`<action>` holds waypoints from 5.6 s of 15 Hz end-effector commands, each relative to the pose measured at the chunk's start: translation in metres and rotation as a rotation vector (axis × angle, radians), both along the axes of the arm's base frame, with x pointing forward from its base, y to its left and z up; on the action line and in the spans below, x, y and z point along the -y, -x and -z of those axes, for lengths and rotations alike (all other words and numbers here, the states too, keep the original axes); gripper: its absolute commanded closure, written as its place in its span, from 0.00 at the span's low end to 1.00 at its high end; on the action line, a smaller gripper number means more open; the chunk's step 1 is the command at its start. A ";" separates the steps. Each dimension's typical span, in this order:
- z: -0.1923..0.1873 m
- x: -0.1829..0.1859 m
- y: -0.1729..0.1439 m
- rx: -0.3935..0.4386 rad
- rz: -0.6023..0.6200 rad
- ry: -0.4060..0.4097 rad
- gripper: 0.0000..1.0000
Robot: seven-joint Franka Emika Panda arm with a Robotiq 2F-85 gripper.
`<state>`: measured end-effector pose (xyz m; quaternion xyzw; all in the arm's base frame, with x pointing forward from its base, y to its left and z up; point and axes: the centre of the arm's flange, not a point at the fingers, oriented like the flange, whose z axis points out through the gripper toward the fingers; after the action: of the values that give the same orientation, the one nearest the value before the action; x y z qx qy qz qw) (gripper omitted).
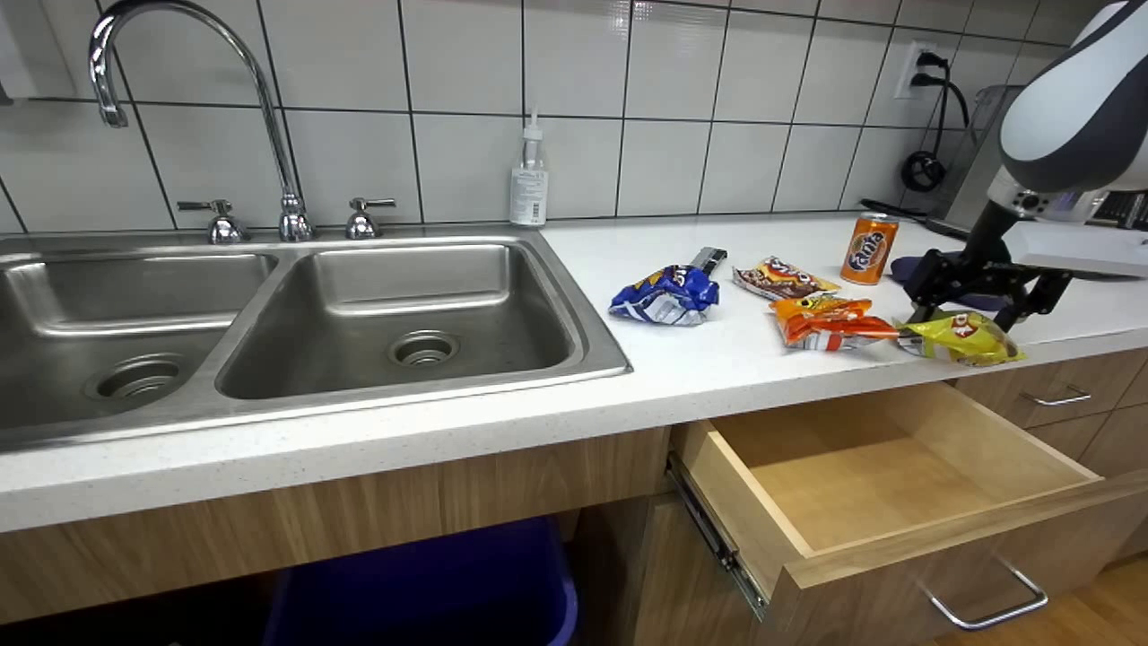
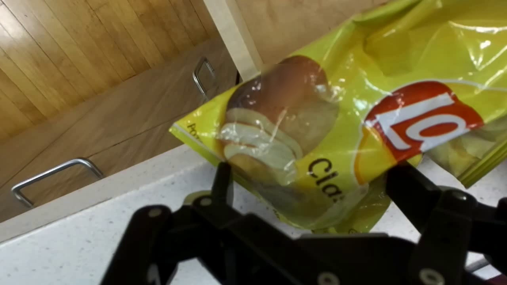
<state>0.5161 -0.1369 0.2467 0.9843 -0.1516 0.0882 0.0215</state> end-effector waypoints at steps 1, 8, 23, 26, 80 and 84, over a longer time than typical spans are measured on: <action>-0.013 -0.014 0.016 -0.026 -0.061 -0.016 0.00; -0.026 -0.033 0.031 -0.045 -0.149 -0.031 0.00; -0.048 -0.031 0.031 -0.043 -0.136 -0.032 0.00; -0.038 -0.033 0.030 -0.037 -0.132 -0.023 0.00; -0.020 -0.124 -0.098 0.051 -0.286 -0.038 0.00; -0.016 -0.122 -0.085 0.038 -0.273 -0.049 0.00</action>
<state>0.6012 -0.0147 0.2628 0.9941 -0.0188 0.1051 -0.0173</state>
